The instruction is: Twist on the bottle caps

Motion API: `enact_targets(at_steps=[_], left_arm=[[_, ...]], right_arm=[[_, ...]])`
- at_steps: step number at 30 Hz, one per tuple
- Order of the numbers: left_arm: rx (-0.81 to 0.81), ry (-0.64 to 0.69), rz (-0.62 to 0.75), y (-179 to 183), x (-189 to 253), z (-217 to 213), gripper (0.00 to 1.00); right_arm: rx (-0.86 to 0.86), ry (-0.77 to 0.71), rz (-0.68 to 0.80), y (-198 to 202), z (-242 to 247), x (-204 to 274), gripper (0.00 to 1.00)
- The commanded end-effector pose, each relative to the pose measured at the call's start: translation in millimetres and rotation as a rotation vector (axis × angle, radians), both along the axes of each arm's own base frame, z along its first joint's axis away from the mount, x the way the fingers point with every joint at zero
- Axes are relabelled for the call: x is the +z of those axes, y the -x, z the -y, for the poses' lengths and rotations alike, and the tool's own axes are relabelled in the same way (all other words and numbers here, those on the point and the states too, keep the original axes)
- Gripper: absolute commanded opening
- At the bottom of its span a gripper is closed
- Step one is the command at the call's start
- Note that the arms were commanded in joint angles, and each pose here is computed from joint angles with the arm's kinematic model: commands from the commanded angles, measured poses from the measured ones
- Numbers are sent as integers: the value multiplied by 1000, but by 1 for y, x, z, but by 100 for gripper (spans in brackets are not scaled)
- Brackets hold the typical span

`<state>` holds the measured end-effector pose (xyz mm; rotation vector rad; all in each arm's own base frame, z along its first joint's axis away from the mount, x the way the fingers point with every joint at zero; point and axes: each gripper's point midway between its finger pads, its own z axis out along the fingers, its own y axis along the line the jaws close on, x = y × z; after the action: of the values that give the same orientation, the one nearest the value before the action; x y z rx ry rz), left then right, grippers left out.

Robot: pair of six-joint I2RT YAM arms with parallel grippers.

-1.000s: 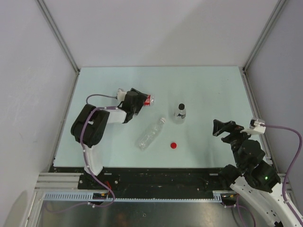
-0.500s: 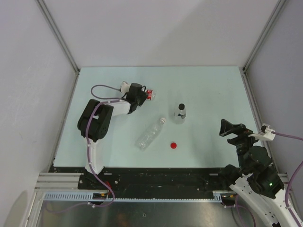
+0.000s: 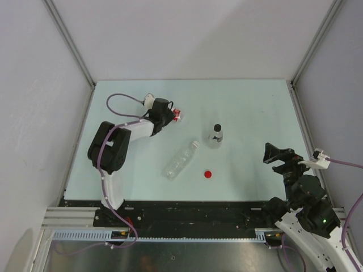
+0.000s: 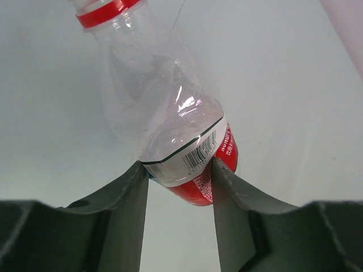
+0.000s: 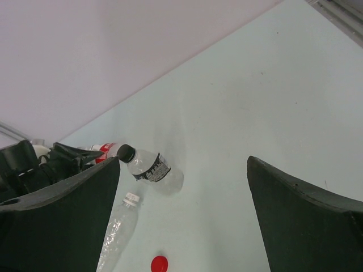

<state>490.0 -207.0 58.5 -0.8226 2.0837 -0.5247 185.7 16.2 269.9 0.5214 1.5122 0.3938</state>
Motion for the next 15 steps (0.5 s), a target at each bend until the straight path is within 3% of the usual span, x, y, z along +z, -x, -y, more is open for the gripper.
enact_targets(at_steps=[1, 10, 12, 15], left_arm=[[-67, -174, 137, 9, 54, -23, 0], [-306, -306, 423, 42, 128, -19, 0], [-409, -320, 510, 56, 143, -10, 0], [-684, -341, 687, 96, 164, 20, 0]], right_arm=[[-29, -27, 24, 1, 5, 6, 98], [41, -19, 35, -2, -9, 11, 95], [172, 22, 62, -3, -34, 20, 92], [455, 106, 101, -1, -88, 31, 91]])
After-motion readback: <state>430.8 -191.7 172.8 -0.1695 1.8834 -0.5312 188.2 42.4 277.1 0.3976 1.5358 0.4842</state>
